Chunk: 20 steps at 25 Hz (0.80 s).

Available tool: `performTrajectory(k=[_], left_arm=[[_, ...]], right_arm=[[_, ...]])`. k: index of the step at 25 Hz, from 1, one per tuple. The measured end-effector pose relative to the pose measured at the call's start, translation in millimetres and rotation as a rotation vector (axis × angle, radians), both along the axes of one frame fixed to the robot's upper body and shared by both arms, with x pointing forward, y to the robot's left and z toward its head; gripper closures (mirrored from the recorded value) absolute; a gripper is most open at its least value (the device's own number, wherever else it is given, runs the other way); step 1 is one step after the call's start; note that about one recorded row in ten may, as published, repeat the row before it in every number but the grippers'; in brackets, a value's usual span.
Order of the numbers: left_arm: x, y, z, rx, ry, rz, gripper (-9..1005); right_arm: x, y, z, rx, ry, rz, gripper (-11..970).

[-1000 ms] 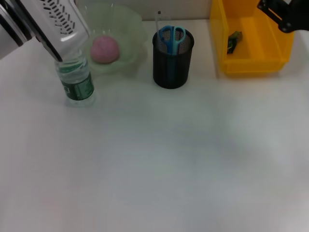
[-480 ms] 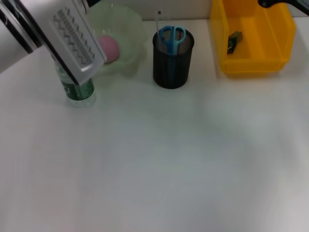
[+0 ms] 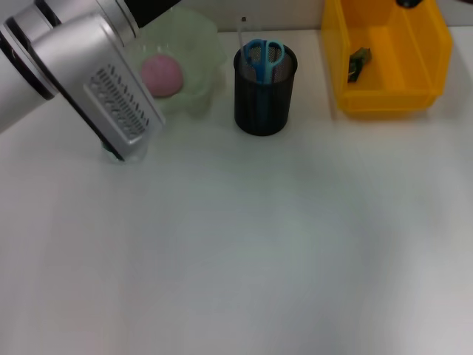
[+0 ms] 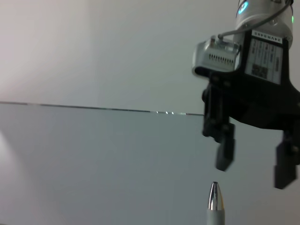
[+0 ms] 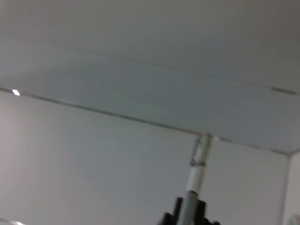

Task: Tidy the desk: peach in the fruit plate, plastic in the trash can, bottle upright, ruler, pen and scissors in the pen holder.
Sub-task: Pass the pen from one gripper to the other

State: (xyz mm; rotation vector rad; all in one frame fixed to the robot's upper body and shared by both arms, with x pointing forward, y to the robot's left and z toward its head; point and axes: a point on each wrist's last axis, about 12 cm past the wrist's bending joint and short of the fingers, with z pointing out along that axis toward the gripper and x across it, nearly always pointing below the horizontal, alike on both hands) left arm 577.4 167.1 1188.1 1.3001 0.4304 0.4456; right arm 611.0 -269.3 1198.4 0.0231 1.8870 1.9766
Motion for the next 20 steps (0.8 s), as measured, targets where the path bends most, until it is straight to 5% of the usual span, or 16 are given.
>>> performTrajectory(k=[20], left_arm=[[-11.0,-4.9,-7.3,-0.017,-0.046,-0.072,865]], right_arm=[[-2.8,-12.3,29.9,-0.018,-0.047,0.118,462]])
